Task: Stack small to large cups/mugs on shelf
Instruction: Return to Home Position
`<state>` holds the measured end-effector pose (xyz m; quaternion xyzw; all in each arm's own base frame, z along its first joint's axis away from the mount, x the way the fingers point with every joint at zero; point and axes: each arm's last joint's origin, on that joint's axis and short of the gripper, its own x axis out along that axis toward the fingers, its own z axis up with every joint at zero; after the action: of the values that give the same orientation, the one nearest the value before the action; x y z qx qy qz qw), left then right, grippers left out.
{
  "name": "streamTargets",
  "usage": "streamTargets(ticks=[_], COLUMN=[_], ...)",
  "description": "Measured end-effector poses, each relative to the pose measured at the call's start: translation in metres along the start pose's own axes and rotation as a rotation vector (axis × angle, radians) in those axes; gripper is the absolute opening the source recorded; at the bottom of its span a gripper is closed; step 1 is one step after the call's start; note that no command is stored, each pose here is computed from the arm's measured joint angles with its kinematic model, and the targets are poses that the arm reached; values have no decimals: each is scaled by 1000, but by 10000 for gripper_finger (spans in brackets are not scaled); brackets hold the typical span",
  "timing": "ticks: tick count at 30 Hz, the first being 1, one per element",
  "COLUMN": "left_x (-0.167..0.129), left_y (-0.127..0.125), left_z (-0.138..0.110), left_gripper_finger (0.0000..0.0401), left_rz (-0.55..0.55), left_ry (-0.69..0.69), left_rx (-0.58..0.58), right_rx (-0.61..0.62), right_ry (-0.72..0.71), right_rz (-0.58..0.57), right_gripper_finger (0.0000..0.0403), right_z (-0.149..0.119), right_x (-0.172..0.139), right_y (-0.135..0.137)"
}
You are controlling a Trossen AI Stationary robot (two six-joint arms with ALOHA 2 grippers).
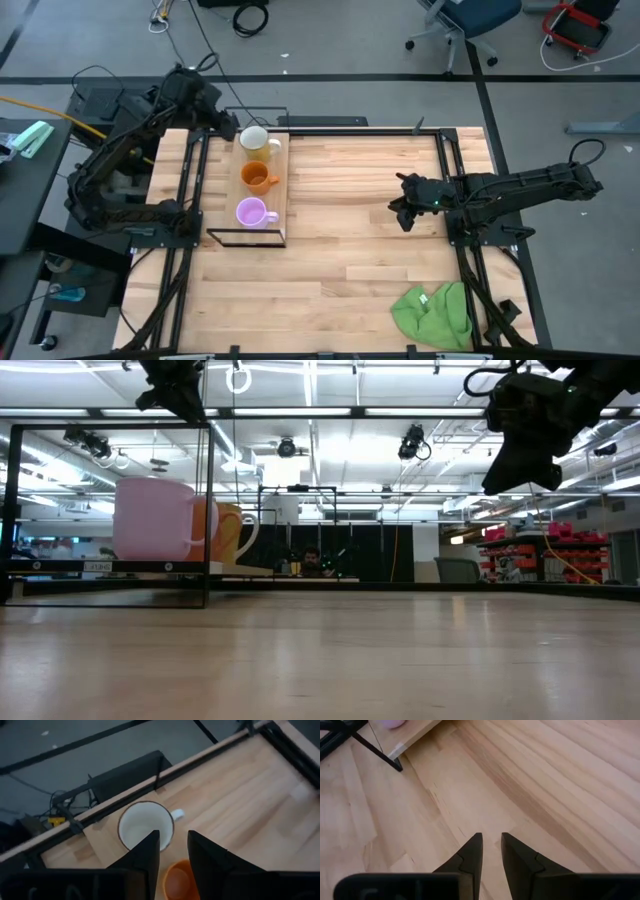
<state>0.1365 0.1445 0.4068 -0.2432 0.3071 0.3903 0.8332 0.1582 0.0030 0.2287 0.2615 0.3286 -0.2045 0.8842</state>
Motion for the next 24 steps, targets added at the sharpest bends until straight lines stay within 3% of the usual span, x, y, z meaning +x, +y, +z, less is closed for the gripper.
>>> streamTargets(ticks=[7,12,20,24], left_x=[-9,-39,-96,-117], left_y=[-20,-30,-27,-20], left_z=[-8,-15,-37,-50], left_gripper_finger=[107,107,107,107], left_rz=[-84,-177,-314,-368], left_ry=[-3,-126,-311,-339], left_rx=[87,128,150,62], right_rx=[34,3,-159,-210], right_ry=[-18,-88,-231,-286], right_rz=[16,74,272,401], right_gripper_finger=[77,77,77,77], right_z=[5,26,72,90], right_x=[-3,-21,-74,-103], right_y=[3,15,41,51])
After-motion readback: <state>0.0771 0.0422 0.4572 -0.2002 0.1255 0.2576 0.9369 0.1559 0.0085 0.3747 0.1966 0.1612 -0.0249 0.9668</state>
